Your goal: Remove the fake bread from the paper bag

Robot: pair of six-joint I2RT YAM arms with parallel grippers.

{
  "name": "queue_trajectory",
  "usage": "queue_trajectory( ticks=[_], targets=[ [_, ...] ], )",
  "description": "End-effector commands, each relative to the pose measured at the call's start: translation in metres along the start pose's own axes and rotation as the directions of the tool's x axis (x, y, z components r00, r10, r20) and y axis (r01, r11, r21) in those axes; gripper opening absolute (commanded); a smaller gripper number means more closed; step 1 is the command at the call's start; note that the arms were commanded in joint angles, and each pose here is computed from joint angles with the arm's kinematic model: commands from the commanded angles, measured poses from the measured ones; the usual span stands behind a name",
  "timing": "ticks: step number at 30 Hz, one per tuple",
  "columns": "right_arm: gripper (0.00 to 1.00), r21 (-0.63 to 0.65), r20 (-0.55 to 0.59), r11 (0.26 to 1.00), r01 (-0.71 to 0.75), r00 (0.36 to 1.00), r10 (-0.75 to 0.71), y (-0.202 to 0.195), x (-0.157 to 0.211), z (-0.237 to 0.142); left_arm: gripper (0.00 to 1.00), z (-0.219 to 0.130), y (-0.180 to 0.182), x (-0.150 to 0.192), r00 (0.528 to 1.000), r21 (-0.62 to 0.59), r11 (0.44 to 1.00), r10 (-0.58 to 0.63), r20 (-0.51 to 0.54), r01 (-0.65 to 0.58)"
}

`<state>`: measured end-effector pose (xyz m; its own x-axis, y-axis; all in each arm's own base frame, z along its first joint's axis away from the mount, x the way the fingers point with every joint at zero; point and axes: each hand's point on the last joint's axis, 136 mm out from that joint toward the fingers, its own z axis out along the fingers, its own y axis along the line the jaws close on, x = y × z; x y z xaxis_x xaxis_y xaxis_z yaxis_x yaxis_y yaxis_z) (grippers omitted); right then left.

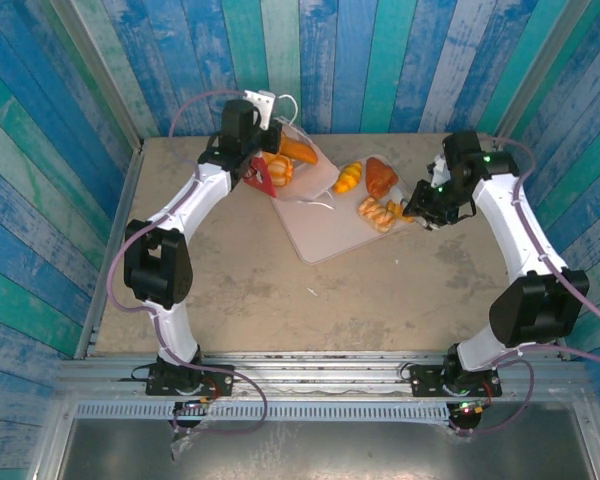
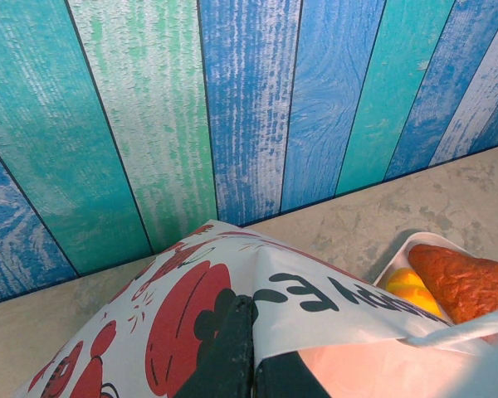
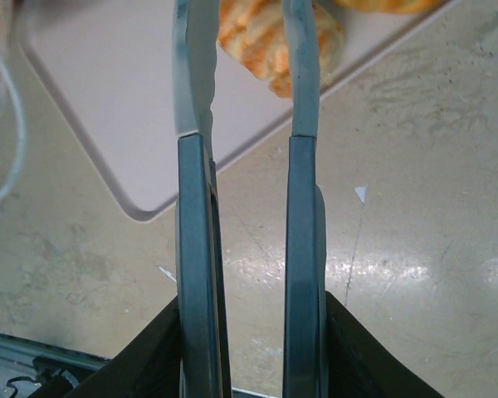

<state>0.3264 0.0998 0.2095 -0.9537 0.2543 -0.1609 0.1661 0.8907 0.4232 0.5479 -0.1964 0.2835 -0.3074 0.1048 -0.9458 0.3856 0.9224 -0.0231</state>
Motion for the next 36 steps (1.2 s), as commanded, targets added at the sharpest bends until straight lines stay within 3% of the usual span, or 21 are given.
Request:
queue_trajectory(
  ticks=[1,10,16,27,36],
  targets=[
    [0.39,-0.074,0.047,0.996,0.056,0.998,-0.053,0.031,-0.001,-0.021,0.00,0.004,-0.005,0.013,0.999,0.019,0.999,-0.025,-0.040,0.026],
    [0.38,-0.182,0.107,0.953,0.241,0.969,-0.225,0.115,-0.006,-0.030,0.00,0.005,-0.005,0.014,0.999,0.023,0.999,-0.029,-0.042,0.030],
    [0.39,-0.266,0.111,0.920,0.289,0.957,-0.269,0.153,-0.010,-0.016,0.00,0.007,-0.007,0.016,0.998,0.032,0.999,-0.036,-0.042,0.038],
    [0.41,-0.419,0.087,0.862,0.284,0.958,-0.273,0.213,-0.014,0.033,0.00,0.006,-0.009,0.014,0.999,0.041,0.998,-0.042,-0.033,0.043],
    [0.43,-0.472,0.048,0.854,0.220,0.973,-0.225,0.238,-0.028,0.078,0.00,0.007,-0.010,0.016,0.998,0.048,0.998,-0.046,-0.038,0.048]
  ],
)
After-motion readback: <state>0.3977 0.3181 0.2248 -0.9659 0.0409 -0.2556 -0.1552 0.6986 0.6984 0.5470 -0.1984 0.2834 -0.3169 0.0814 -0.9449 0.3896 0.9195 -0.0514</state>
